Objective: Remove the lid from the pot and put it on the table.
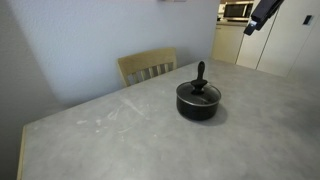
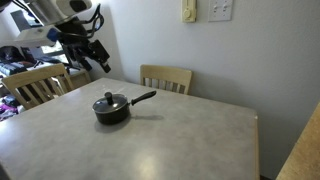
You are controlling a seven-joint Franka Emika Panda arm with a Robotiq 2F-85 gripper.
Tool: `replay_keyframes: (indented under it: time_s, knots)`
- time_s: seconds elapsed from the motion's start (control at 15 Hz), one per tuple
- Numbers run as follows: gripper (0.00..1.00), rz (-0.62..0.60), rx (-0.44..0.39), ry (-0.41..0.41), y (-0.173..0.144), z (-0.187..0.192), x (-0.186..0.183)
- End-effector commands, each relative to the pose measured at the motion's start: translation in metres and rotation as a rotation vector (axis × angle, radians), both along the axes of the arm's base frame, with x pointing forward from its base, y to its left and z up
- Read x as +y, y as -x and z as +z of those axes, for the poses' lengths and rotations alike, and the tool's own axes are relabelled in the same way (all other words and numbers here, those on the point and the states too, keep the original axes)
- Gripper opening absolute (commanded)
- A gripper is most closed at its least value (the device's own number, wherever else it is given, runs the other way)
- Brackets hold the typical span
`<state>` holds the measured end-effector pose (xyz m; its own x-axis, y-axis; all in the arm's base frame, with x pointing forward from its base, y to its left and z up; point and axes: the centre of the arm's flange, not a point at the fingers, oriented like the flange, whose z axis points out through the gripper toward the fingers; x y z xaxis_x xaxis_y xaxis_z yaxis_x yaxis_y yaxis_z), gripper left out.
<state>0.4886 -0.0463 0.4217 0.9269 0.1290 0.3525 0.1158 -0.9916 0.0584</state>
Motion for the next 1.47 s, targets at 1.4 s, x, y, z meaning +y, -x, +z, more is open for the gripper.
replay_keyframes:
  time_s: [1.4]
  knots:
    - [1.00, 0.195, -0.026, -0.156, -0.104, -0.063, 0.054]
